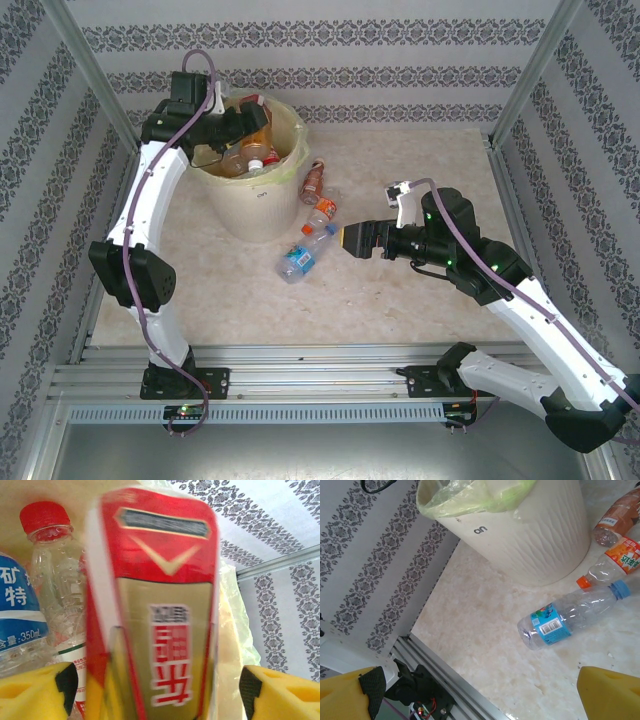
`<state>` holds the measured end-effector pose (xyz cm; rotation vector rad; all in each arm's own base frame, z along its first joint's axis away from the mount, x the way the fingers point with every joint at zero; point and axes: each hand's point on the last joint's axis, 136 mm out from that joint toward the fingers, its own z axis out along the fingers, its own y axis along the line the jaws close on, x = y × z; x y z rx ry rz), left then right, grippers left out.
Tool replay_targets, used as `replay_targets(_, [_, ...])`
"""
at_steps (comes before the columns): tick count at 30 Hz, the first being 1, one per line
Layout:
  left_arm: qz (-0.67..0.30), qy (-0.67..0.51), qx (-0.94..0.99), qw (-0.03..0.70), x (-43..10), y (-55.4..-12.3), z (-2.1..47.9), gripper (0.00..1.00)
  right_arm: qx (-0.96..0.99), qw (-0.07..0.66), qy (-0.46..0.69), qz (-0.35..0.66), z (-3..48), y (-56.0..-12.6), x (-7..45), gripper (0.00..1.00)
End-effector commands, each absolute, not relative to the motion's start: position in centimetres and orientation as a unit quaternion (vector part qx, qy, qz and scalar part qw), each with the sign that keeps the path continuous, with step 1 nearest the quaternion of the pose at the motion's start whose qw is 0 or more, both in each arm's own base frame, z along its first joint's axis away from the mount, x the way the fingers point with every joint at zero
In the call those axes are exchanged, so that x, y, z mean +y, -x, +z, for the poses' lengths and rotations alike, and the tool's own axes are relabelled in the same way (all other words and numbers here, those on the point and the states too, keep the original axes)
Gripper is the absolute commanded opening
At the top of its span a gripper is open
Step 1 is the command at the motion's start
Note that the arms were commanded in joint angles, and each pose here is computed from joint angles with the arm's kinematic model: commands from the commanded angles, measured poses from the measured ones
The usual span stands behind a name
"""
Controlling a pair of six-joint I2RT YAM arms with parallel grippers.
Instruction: Put the plastic bottles in the bin
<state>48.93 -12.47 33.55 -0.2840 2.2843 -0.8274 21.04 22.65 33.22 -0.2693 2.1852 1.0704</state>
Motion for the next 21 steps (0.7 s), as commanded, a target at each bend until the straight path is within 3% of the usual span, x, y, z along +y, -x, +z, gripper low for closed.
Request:
replay_targets(1, [-0.295, 0.102, 0.884, 0.348, -11.9, -47.5, 35.2, 0.9, 0.851, 0.337, 0.093, 0.391, 32.0, -21.4, 22.3, 0.98])
replay_targets(8, [-0.263, 0.102, 0.884, 0.373, -10.6, -45.9, 37.7, 0.97, 0.857, 0.336, 0.086, 0.381, 31.3, -21.9, 22.2, 0.98])
replay_targets(11, [-0.271, 0.094, 0.885, 0.366, -10.9, -44.8, 38.1, 0.92, 0.862, 0.332, 0.083, 0.375, 30.9, -22.2, 22.2, 0.98])
replay_targets(15, [-0.288, 0.083, 0.889, 0.345, -11.7, -43.4, 37.5, 0.76, 0.863, 0.332, 0.08, 0.372, 30.7, -22.6, 22.4, 0.98])
replay_targets(21, [-0.301, 0.075, 0.896, 0.318, -13.1, -43.0, 35.2, 0.66, 0.862, 0.33, 0.078, 0.376, 30.8, -22.9, 22.7, 0.98])
